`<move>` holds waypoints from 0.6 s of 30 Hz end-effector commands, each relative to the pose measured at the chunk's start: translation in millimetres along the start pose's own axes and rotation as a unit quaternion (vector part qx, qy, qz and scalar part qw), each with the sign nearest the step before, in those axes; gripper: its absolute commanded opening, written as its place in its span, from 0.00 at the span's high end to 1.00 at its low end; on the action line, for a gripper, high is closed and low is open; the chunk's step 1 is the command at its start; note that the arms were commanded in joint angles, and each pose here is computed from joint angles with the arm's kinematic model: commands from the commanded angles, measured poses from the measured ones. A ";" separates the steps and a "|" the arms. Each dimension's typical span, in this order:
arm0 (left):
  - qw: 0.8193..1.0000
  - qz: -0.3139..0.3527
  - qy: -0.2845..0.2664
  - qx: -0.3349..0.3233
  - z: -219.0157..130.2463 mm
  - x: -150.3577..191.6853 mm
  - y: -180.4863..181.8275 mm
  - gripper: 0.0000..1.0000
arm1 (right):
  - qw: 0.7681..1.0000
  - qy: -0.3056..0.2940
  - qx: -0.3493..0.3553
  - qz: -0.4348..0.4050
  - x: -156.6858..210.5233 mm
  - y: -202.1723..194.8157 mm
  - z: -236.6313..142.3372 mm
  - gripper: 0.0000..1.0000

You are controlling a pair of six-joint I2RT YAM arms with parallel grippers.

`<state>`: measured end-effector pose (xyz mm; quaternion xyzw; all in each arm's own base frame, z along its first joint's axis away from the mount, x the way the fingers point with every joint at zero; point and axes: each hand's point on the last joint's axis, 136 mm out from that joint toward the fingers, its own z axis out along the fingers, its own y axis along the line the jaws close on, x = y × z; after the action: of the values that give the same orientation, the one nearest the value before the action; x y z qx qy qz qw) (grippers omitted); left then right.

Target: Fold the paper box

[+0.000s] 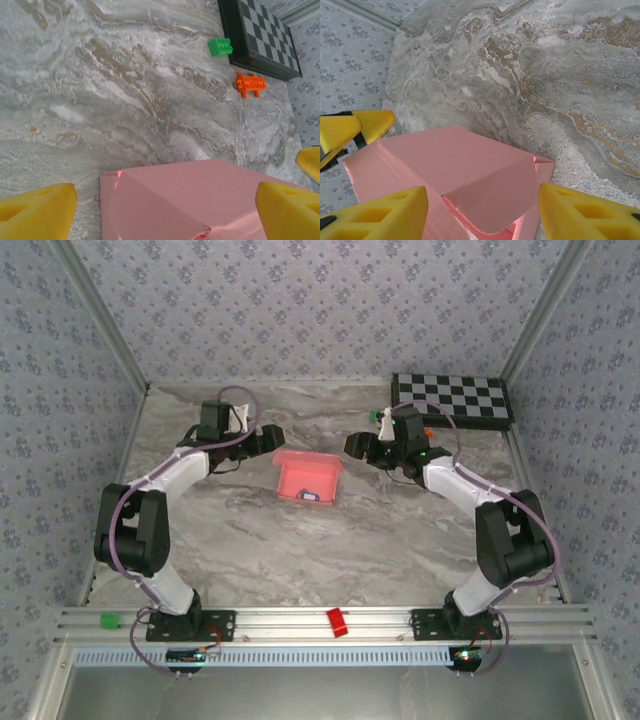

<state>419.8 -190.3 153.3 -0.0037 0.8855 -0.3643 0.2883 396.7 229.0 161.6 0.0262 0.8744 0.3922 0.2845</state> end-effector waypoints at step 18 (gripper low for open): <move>0.999 -0.035 0.025 0.018 17.5 12.3 -15.4 0.20 | 0.996 0.035 -0.008 0.082 18.5 -0.4 32.1 0.42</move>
<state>411.7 -207.6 136.5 -0.0223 0.8939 -0.3731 0.2473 394.2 246.7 131.0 0.0732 0.8838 0.4035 0.2251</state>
